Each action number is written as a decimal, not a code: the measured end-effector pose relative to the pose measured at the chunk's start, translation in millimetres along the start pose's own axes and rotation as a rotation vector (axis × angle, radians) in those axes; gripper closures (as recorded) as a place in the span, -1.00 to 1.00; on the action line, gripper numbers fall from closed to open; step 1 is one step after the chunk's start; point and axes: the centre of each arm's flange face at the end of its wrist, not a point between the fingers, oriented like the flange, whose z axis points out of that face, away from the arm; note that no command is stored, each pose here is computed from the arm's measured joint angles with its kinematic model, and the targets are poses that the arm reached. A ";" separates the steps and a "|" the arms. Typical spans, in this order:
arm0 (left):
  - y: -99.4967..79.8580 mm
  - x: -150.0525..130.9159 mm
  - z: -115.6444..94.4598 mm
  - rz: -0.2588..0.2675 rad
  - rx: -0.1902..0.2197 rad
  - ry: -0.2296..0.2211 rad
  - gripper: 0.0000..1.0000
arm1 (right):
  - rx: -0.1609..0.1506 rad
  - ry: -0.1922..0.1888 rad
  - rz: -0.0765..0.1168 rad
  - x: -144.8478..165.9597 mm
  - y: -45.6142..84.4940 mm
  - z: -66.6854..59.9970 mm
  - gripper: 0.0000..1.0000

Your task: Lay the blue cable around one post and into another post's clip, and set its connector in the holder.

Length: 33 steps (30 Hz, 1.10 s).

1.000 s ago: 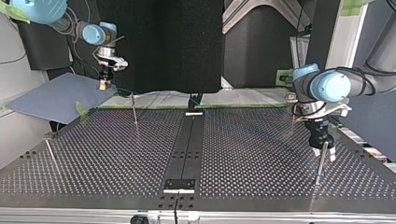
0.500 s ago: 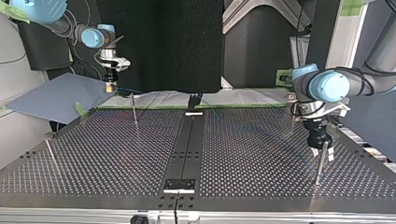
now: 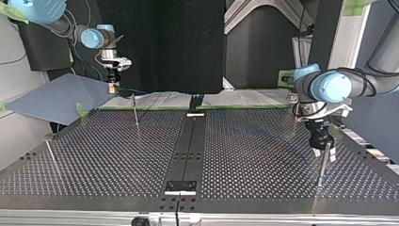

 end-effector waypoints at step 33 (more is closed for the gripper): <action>27.6 -17.8 -78.1 0.004 -0.197 0.133 -1.00 | -0.002 -0.024 0.023 -2.6 -2.5 -2.2 1.00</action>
